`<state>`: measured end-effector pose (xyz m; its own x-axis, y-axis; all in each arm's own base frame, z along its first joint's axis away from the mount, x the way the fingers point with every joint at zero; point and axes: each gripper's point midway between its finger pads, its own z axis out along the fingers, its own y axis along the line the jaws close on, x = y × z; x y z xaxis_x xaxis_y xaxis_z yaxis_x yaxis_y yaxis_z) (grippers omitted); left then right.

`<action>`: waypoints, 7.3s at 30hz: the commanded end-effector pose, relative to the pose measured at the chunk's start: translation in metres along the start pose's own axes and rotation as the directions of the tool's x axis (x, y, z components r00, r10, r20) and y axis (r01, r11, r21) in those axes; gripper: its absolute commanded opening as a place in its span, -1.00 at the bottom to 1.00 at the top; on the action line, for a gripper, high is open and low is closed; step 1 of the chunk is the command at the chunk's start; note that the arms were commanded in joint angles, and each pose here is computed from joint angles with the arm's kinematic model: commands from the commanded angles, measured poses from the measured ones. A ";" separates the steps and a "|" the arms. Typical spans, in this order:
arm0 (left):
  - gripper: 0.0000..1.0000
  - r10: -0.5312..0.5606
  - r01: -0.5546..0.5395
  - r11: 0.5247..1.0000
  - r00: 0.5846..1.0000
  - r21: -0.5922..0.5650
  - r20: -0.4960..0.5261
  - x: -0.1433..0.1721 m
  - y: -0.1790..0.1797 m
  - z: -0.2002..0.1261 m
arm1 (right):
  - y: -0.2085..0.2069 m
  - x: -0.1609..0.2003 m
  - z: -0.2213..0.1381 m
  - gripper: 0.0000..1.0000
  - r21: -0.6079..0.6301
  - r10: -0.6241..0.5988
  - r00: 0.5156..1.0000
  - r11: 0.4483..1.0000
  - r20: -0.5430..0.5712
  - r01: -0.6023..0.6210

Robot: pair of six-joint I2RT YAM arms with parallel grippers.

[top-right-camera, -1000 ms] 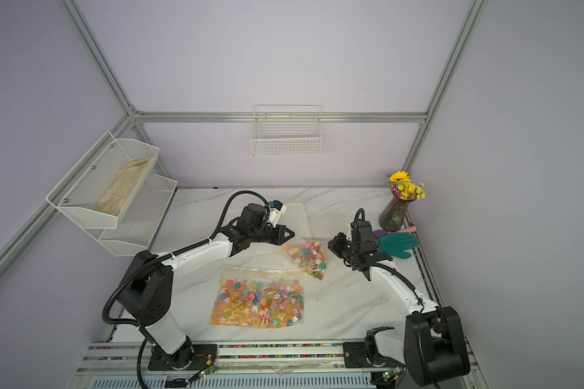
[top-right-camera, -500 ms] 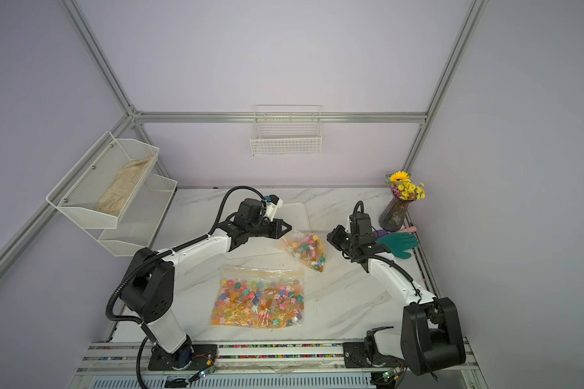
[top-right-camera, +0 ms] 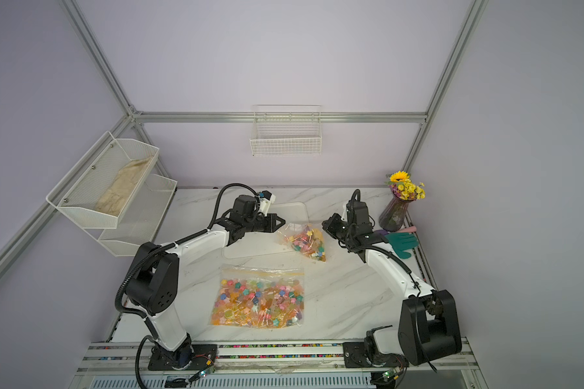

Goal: Pour candies out of the ziploc bag
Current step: 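Pour the candies out of the ziploc bag onto the tray, then place the ziploc bag at the center of the board, then adjust the ziploc bag at the center of the board.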

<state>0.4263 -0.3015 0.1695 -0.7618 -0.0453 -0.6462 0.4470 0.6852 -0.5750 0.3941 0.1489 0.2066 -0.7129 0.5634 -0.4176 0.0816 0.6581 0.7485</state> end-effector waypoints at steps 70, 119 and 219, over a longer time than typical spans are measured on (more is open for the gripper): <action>-0.93 -0.115 0.136 0.988 0.968 -0.079 0.224 -0.042 0.110 -0.047 | 0.201 -0.013 0.082 -1.00 -0.264 -0.211 0.977 0.944 -0.021 0.198; -0.93 -0.160 0.155 0.987 0.969 0.038 0.189 -0.026 0.073 -0.025 | 0.236 -0.015 0.060 -1.00 -0.303 -0.245 0.969 0.923 0.019 0.240; 0.21 0.467 -0.597 0.801 0.586 0.036 -0.662 0.152 -0.009 0.014 | -0.045 -0.029 -0.100 0.41 0.220 -0.139 0.975 0.970 0.175 0.099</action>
<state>0.2975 -0.3113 0.0496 -0.5963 0.7607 -0.2563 0.8014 0.5828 -0.1348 0.3407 0.0493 0.2303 -0.5945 0.5597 -0.5773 0.2043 0.7995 0.5648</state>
